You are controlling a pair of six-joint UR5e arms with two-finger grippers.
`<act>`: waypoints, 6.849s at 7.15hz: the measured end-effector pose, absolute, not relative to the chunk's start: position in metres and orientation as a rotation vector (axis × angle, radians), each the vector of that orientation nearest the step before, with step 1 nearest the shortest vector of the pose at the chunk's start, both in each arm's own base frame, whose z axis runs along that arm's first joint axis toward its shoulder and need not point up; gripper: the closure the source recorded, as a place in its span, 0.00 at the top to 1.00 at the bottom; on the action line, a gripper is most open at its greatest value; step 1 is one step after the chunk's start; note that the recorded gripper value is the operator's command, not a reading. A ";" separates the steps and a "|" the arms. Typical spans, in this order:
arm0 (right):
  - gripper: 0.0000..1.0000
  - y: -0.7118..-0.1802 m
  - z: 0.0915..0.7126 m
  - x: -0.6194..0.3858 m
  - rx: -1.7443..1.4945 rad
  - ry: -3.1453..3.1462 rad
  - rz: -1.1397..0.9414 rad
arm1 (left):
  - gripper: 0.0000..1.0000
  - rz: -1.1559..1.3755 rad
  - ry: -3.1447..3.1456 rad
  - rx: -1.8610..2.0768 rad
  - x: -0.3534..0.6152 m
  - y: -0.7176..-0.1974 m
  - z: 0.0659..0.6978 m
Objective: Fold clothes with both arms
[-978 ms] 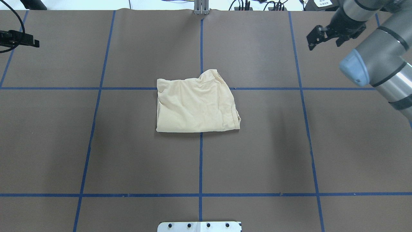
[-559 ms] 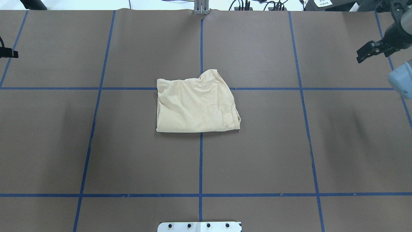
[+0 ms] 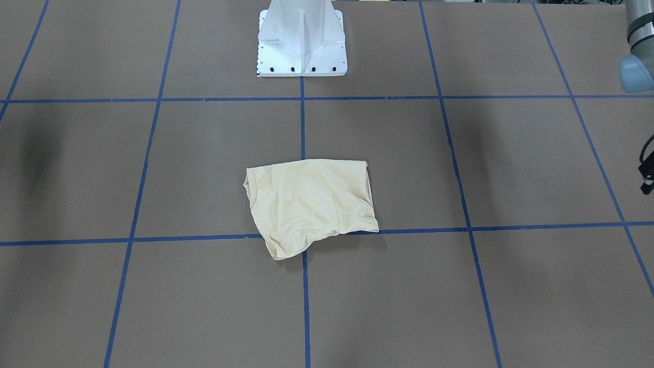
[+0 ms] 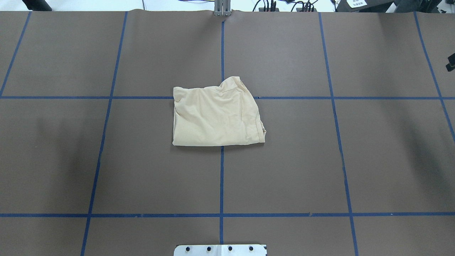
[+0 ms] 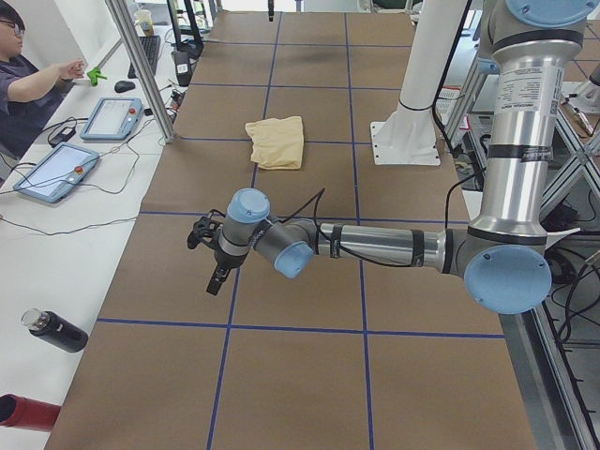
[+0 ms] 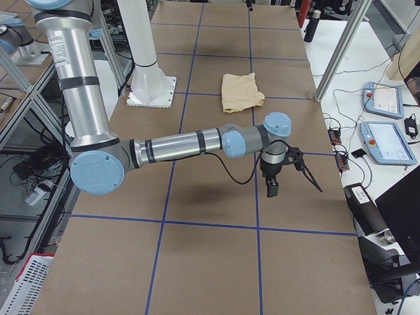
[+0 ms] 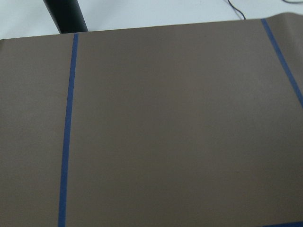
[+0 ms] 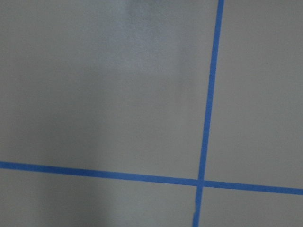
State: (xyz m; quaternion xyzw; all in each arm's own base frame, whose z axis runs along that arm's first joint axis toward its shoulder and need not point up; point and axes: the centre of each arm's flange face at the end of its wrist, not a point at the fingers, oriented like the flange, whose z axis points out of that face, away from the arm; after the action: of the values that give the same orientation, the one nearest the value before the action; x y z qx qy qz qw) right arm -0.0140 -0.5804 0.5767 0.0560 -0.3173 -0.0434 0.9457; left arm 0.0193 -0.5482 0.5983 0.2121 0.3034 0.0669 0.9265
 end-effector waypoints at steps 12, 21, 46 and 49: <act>1.00 -0.467 0.693 0.079 -0.060 -0.799 -0.100 | 0.99 0.176 0.779 0.080 -0.052 -0.472 0.629; 1.00 -0.461 0.617 0.075 0.008 -0.835 0.018 | 0.99 0.152 0.774 0.080 -0.052 -0.473 0.623; 1.00 -0.461 0.619 0.075 0.003 -0.834 0.020 | 0.99 0.000 0.784 0.035 -0.051 -0.476 0.618; 1.00 -0.461 0.619 0.075 0.004 -0.834 0.020 | 0.99 0.001 0.785 0.036 -0.051 -0.476 0.617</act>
State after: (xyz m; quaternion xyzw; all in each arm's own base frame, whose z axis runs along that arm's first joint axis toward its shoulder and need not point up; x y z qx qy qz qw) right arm 0.0752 -0.4612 0.6189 0.0021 -0.4052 0.0098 0.9142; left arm -0.0510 -0.4761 0.6175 0.0176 0.3825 0.0003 0.9238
